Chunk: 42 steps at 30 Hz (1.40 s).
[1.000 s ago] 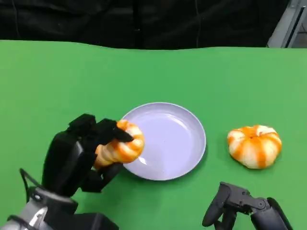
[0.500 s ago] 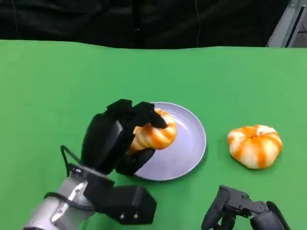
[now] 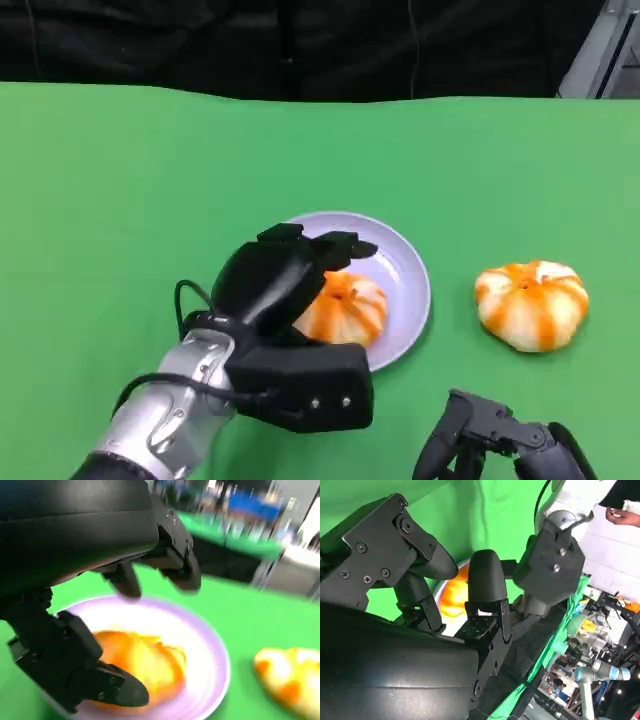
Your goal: Grasp the bread from the table and place it into the plate.
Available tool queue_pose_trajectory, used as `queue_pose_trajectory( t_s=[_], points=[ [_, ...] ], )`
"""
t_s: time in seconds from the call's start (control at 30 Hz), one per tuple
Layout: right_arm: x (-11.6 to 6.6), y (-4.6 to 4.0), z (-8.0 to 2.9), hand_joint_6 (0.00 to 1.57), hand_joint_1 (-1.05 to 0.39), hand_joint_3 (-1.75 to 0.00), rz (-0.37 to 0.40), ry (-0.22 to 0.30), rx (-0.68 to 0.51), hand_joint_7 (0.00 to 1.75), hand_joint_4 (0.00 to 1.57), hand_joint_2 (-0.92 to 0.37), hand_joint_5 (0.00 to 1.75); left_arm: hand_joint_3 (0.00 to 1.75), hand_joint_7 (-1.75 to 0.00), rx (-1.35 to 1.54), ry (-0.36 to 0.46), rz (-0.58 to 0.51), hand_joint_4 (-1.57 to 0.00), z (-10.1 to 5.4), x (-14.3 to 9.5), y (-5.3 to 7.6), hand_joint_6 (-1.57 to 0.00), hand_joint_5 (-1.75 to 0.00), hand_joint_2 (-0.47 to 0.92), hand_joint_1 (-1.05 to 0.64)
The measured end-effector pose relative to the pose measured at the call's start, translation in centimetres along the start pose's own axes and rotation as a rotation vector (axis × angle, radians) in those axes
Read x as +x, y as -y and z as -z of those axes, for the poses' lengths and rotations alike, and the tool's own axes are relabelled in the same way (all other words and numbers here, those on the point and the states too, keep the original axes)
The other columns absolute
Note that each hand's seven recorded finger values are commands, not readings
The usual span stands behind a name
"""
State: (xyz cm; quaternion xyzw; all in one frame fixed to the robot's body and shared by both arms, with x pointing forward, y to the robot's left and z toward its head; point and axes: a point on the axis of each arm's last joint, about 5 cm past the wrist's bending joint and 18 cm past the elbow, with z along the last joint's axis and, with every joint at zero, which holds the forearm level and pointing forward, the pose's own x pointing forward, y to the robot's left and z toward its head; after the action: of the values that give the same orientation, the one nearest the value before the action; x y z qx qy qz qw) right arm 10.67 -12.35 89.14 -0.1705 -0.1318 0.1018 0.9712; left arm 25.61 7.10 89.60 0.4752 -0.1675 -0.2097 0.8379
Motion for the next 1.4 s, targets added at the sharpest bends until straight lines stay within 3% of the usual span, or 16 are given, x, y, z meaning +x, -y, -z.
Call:
queue_pose_trajectory(
  t_s=[0.2,0.33,0.5,0.67,0.83,0.9,0.93,1.0,1.03,1.1,1.13,1.17,1.2,1.23,1.27,1.4],
  points=[
    [0.0,-0.01,0.1,0.74,0.00,-1.43,-0.001,-0.014,0.001,1.41,0.82,-0.30,1.74,0.43,-0.01,0.051,-0.085,0.166,0.00,0.0,-0.6,-0.3,-0.02,0.00,0.92,-0.83],
    [-0.2,-0.07,0.1,0.73,0.00,-1.39,-0.001,-0.022,0.009,1.41,0.80,-0.33,1.75,0.47,-0.01,0.061,-0.128,0.232,0.00,0.2,-1.3,-0.1,-0.02,0.00,0.92,-0.83],
    [-0.4,-0.21,0.2,0.74,0.00,-1.36,-0.002,-0.036,0.027,1.41,0.81,-0.33,1.74,0.48,0.00,0.071,-0.132,0.223,0.00,0.3,-2.0,-0.6,-0.01,0.00,0.92,-0.85],
    [-0.4,-0.24,0.2,0.76,0.00,-1.41,0.002,-0.025,0.025,1.38,0.84,-0.29,1.71,0.46,-0.01,0.059,-0.098,0.137,0.00,0.4,-3.3,-1.4,-0.03,0.00,0.92,-0.80],
    [-0.2,-0.17,0.4,0.78,-0.01,-1.43,0.004,-0.021,0.016,1.35,0.85,-0.27,1.68,0.32,-0.05,-0.004,-0.043,-0.062,-0.10,1.4,-5.8,-1.8,-0.12,-0.06,0.92,-0.65],
    [-0.1,-0.11,0.5,0.78,-0.01,-1.43,0.003,-0.019,0.012,1.35,0.86,-0.27,1.68,0.23,-0.11,-0.055,-0.011,-0.137,-0.23,1.9,-6.9,-1.6,-0.25,-0.24,0.92,-0.50],
    [-0.1,-0.09,0.6,0.79,-0.02,-1.43,0.004,-0.018,0.012,1.35,0.86,-0.28,1.68,0.21,-0.13,-0.087,0.015,-0.175,-0.21,2.1,-7.5,-1.6,-0.30,-0.56,0.92,-0.44],
    [-0.1,-0.01,0.7,0.79,-0.02,-1.43,0.007,-0.017,0.013,1.35,0.87,-0.28,1.68,0.21,-0.16,-0.154,0.078,-0.247,-0.23,2.6,-8.6,-1.8,-0.35,-0.79,0.92,-0.39],
    [0.0,0.05,0.7,0.79,-0.02,-1.43,0.009,-0.015,0.012,1.35,0.87,-0.28,1.68,0.18,-0.19,-0.177,0.097,-0.267,-0.32,2.8,-9.1,-1.8,-0.43,-0.83,0.92,-0.33],
    [0.0,0.13,0.7,0.80,-0.03,-1.45,0.011,-0.010,0.011,1.35,0.88,-0.26,1.67,0.13,-0.21,-0.244,0.131,-0.303,-0.71,3.3,-10.1,-1.9,-0.75,-0.68,0.91,-0.18],
    [0.0,0.19,0.7,0.80,-0.03,-1.46,0.012,-0.009,0.010,1.34,0.88,-0.25,1.66,0.17,-0.22,-0.295,0.137,-0.327,-0.86,3.4,-10.8,-1.8,-0.91,-0.63,0.89,-0.12],
    [0.0,0.27,0.8,0.80,-0.04,-1.47,0.012,-0.008,0.008,1.34,0.88,-0.25,1.65,0.48,-0.20,-0.350,0.136,-0.350,-0.97,3.4,-11.5,-1.6,-1.07,-0.66,0.75,-0.06],
    [0.0,0.35,0.8,0.80,-0.04,-1.47,0.012,-0.008,0.004,1.34,0.88,-0.24,1.65,0.72,-0.20,-0.401,0.123,-0.366,-0.98,3.5,-12.2,-1.3,-1.15,-0.78,0.64,-0.04],
    [-0.1,0.45,0.9,0.80,-0.04,-1.47,0.010,-0.008,0.002,1.33,0.88,-0.24,1.65,0.85,-0.22,-0.457,0.103,-0.376,-0.97,3.5,-12.9,-1.0,-1.19,-0.93,0.59,-0.02],
    [-0.1,0.54,0.9,0.80,-0.05,-1.46,0.010,-0.007,0.001,1.33,0.88,-0.25,1.66,0.97,-0.32,-0.517,0.079,-0.386,-0.95,3.4,-13.4,-0.6,-1.20,-1.15,0.54,-0.02],
    [-0.1,0.81,1.0,0.80,-0.07,-1.45,0.014,-0.009,0.013,1.34,0.87,-0.27,1.67,1.23,-1.04,-0.677,0.009,-0.402,-0.92,2.9,-14.8,0.4,-0.95,-1.52,0.45,-0.01]
  ],
)
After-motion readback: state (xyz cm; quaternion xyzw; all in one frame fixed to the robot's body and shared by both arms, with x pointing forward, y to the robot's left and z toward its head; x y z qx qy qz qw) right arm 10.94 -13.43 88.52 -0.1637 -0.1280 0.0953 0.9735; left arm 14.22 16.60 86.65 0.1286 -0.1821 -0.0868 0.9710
